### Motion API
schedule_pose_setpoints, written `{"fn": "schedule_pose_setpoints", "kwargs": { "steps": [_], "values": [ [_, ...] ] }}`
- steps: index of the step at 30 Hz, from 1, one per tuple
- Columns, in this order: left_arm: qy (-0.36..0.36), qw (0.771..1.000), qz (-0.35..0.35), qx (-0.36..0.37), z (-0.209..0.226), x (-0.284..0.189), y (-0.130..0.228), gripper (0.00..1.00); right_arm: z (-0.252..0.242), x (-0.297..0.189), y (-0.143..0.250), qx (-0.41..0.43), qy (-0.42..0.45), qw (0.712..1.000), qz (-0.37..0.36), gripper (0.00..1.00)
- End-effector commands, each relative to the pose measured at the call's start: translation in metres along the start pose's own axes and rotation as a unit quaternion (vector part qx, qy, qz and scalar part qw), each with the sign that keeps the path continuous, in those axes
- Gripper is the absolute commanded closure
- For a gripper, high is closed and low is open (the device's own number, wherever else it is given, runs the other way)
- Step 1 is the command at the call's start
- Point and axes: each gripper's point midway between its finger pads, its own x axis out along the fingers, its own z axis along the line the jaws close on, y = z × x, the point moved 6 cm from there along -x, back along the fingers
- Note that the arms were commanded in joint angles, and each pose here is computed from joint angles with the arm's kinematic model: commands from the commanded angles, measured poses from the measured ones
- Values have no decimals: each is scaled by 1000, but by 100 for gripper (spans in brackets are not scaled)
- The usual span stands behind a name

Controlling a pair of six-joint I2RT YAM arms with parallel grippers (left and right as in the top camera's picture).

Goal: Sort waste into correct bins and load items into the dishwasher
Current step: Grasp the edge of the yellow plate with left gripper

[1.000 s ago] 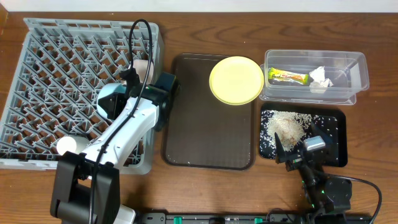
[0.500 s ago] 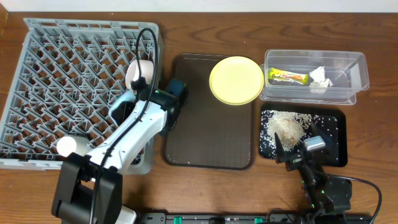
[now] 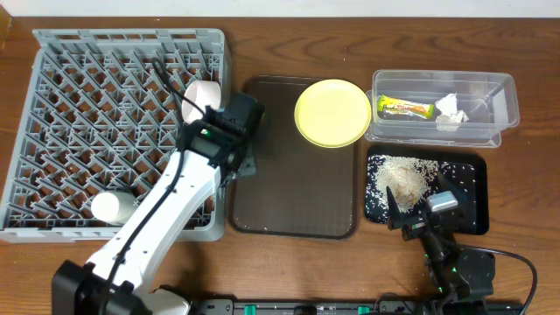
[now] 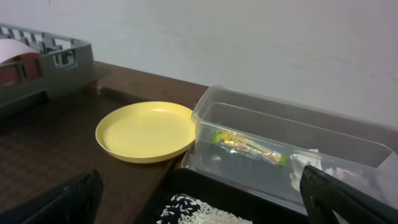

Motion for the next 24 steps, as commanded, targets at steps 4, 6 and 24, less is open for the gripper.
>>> {"fn": "schedule_pose_setpoints", "kwargs": {
  "steps": [4, 6, 24],
  "values": [
    [126, 992, -25, 19, -38, -2, -18, 38, 0, 0, 1, 6, 0, 1000, -1, 1],
    [152, 987, -50, 35, -51, 8, -28, 38, 0, 0, 1, 6, 0, 1000, -1, 1],
    [331, 942, 49, -9, -138, 134, -32, 51, 0, 0, 0, 6, 0, 1000, -2, 1]
  ]
}}
